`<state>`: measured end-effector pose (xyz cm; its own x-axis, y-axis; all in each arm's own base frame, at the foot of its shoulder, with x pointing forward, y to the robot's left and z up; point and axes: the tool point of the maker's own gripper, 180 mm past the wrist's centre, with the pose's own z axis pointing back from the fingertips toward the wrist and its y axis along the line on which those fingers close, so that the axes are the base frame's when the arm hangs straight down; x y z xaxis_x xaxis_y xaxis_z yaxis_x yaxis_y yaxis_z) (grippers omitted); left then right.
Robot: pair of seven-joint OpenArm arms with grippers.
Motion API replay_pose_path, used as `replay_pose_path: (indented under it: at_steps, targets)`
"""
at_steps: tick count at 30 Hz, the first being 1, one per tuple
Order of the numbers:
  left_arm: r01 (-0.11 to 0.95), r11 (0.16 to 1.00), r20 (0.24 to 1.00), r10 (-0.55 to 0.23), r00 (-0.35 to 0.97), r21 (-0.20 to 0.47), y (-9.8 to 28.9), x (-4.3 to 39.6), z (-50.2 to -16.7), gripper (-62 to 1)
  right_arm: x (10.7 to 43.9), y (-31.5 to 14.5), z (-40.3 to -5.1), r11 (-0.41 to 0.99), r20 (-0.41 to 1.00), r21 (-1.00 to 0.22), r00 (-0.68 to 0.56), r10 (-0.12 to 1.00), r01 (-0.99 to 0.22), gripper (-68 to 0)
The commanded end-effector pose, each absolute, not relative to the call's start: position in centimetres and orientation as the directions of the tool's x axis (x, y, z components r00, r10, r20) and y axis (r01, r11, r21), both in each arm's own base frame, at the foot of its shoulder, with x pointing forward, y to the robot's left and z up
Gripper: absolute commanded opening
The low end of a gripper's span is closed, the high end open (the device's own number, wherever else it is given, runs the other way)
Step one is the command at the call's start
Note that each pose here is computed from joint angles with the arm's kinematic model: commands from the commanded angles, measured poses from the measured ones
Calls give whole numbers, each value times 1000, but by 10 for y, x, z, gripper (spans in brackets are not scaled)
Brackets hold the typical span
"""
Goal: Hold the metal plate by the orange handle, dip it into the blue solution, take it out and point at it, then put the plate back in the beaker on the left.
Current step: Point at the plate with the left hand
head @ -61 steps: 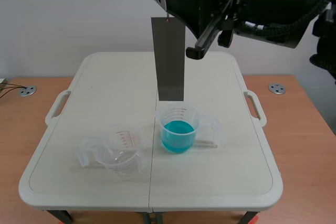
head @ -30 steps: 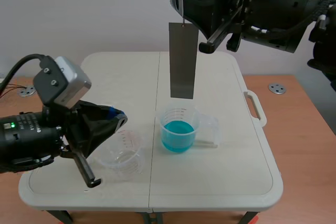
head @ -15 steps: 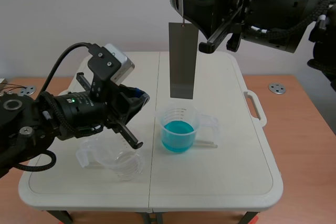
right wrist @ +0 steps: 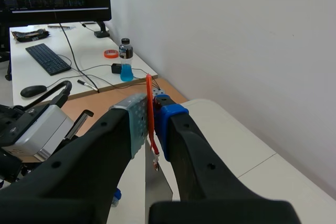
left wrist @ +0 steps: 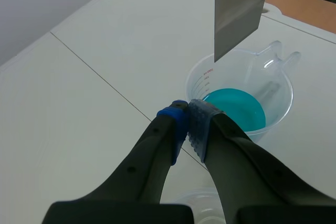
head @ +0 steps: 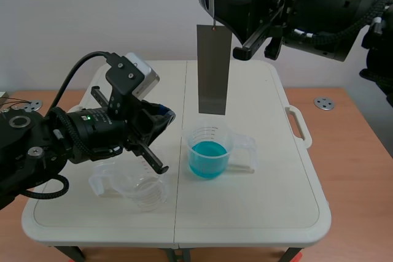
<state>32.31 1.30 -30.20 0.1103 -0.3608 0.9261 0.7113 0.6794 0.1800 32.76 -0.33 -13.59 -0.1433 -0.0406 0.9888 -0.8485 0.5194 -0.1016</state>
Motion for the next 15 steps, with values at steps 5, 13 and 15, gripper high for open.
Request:
replay_pose_path:
  at_steps: [5, 13, 15]
  targets:
    - [714, 675, 933, -350, 88, 186, 11, 324, -294, -577, 328, -2, -121, 509, 981, -117, -178, -74, -853, -662]
    - [647, 750, 943, -301, 146, 139, 57, 322, -287, -577, 328, -2, -121, 509, 982, -117, -177, -72, -853, -662]
    - [619, 773, 943, -294, 157, 137, 78, 318, -282, -577, 328, -2, -122, 509, 982, -117, -175, -67, -853, -662]
